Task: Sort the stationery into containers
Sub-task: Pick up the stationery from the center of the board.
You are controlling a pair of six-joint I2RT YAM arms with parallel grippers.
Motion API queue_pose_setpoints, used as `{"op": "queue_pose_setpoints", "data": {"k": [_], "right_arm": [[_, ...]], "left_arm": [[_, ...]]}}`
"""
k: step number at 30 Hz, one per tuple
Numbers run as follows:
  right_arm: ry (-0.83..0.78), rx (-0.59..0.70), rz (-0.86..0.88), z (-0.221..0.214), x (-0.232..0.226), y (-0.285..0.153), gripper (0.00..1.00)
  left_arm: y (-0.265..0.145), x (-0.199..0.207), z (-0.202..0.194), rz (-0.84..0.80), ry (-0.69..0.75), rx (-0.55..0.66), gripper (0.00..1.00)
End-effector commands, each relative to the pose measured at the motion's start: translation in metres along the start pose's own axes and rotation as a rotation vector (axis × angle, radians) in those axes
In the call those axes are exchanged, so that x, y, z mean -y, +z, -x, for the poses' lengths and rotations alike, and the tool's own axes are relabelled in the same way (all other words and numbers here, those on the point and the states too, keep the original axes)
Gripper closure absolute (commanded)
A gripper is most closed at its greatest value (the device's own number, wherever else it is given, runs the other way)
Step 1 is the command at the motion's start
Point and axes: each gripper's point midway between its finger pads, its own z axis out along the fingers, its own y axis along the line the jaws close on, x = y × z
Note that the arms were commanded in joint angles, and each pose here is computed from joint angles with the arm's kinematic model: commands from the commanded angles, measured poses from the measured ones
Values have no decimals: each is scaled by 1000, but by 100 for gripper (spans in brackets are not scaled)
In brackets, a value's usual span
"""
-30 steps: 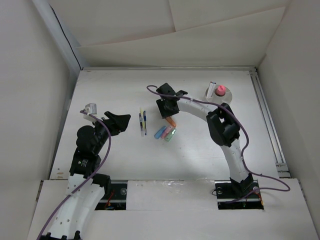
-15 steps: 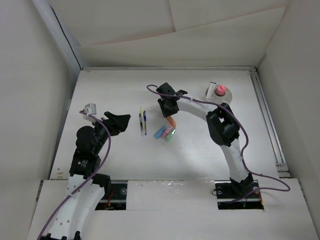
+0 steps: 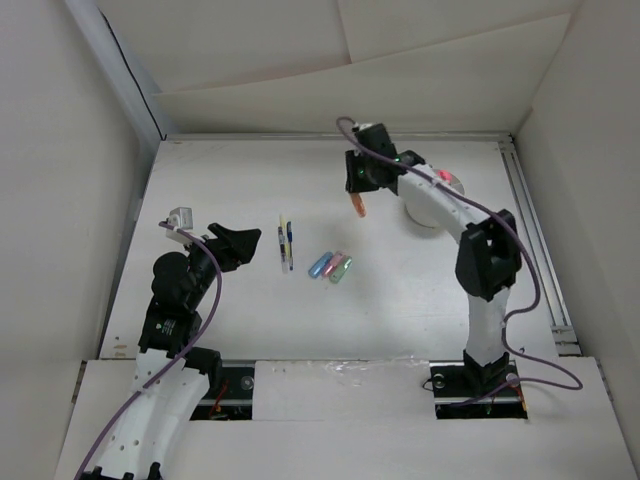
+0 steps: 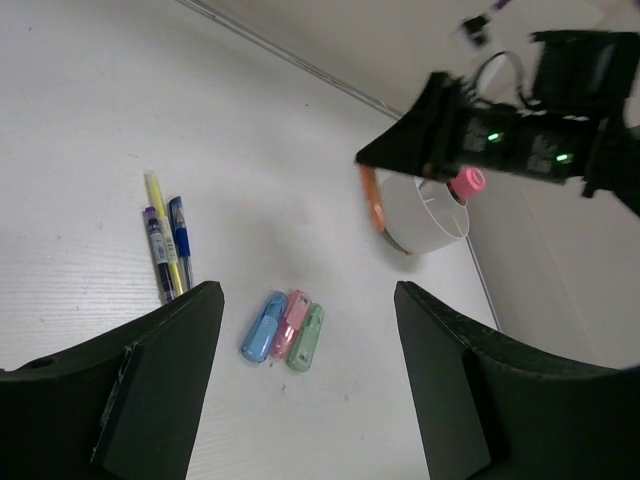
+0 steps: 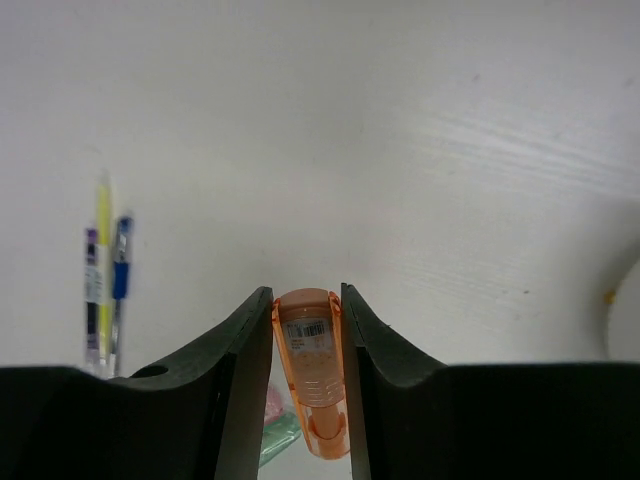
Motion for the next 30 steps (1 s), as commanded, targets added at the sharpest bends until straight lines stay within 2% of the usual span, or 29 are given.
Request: {"op": "queue_pose_setpoints", "data": {"k": [1,4,6,7,8,13,16,22,30], "right_arm": [[131,276,97,92,20,-70,80],[238,405,89,126,53,-111,80],[325,466,39,135,97,-125,80],[371,530,39,146,109,-147,80],[420,599,-7,157,141,-160,80],[576,753,-200,168,233,-193,80],[638,774,-339,166,275,-188,80],[649,806,-549,162,317,-172,80],[605,745,-654,146,327,-123,80]], "left_arm": [[1,5,6,-24,7,25,34],[1,5,6,-24,7,25,34],[1,5,6,-24,7,25,34],[3,4,4,-18,5,18,34],[3,4,4,-18,5,18,34],[2,5,3,-25,5,12,34],[2,5,3,-25,5,12,34],[4,3,2,-19,3,5,34],[5,3,5,-12,3,11,34]]}}
